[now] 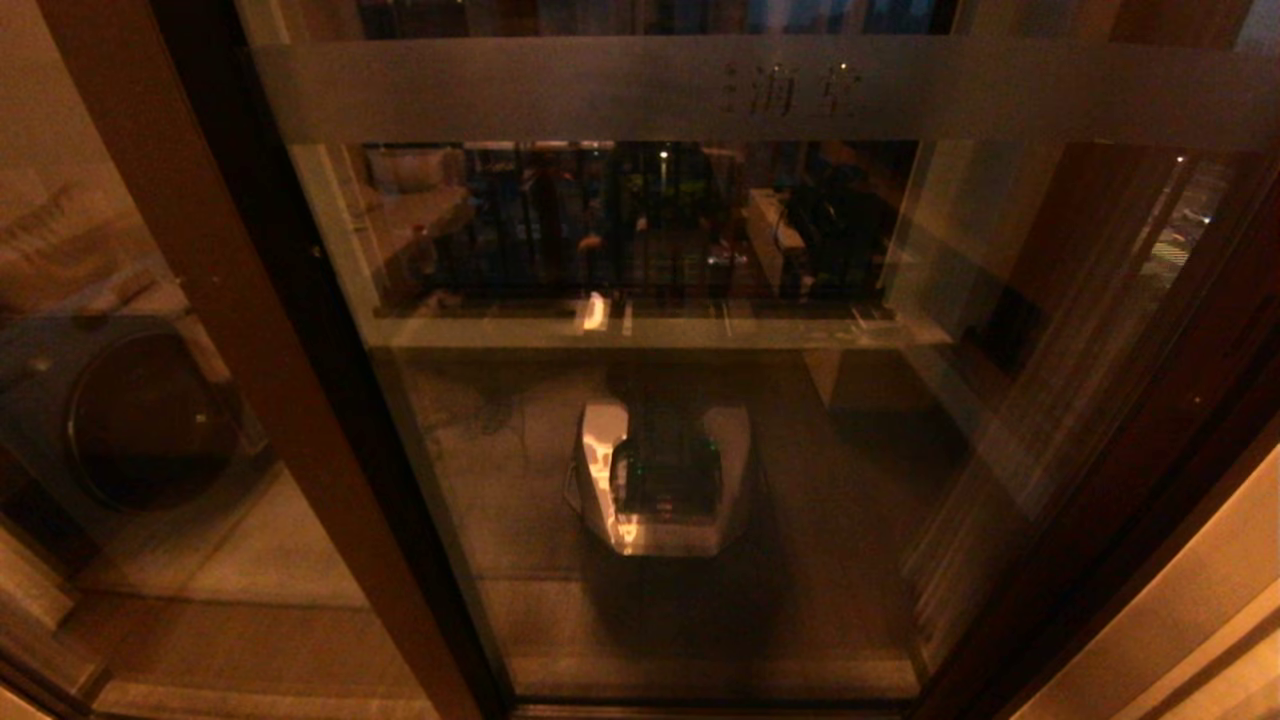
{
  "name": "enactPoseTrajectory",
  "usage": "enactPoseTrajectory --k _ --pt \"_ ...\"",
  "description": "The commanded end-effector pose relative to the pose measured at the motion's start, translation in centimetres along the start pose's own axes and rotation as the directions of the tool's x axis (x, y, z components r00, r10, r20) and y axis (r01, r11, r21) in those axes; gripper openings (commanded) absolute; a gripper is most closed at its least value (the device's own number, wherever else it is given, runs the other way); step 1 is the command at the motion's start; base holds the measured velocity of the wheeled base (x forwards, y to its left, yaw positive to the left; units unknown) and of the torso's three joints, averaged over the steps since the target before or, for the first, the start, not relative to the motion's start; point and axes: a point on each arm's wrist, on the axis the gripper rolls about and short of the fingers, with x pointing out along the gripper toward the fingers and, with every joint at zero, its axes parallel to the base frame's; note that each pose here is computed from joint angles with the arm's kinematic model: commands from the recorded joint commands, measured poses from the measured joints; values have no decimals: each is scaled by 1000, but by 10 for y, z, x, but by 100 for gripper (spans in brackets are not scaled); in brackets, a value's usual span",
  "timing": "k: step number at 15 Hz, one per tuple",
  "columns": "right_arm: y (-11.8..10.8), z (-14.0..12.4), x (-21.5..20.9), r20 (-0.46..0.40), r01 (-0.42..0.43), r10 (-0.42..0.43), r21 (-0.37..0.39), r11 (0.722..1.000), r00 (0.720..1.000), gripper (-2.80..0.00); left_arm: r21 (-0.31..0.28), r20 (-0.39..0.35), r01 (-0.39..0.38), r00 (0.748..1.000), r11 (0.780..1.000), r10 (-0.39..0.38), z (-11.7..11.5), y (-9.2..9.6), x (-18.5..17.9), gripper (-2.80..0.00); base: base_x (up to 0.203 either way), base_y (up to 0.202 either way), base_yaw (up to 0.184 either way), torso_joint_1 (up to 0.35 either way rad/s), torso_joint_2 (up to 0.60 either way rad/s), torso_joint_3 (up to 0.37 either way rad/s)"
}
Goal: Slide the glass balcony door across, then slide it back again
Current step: Open the slid door
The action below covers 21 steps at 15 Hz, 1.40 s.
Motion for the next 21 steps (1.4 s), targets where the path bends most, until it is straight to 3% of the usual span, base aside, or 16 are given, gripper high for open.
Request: enactPoseTrajectory --k 1,3,6,9,11,15,18,21 --pt "0 0 0 1 -2 2 0 1000 1000 -280 0 0 0 1000 1000 0 0 0 0 -280 0 0 0 0 0 0" --pt "0 0 0 1 -2 2 -6 1000 1000 -280 0 0 0 1000 1000 0 0 0 0 -280 0 0 0 0 0 0" --pt "1 -1 0 -6 -32 31 -136 990 999 -280 0 0 0 1000 1000 0 0 0 0 -280 0 0 0 0 0 0" --pt "1 7 -3 26 -19 21 -101 995 999 -280 0 0 0 1000 1000 0 0 0 0 -280 0 0 0 0 0 0" --pt "1 37 -11 93 -11 18 -80 997 996 -280 0 0 1 1000 1000 -1 0 0 0 -280 0 0 0 0 0 0" --pt "2 104 -1 66 -4 7 -52 999 998 -280 0 0 0 1000 1000 0 0 0 0 -280 0 0 0 0 0 0" --pt "1 151 24 -21 71 -72 -44 997 997 -280 0 -2 0 1000 1000 0 0 0 0 -280 0 0 0 0 0 0" --pt "-1 193 45 -160 171 -178 -57 984 971 -280 0 -2 0 1000 1000 0 0 0 0 -280 0 0 0 0 0 0"
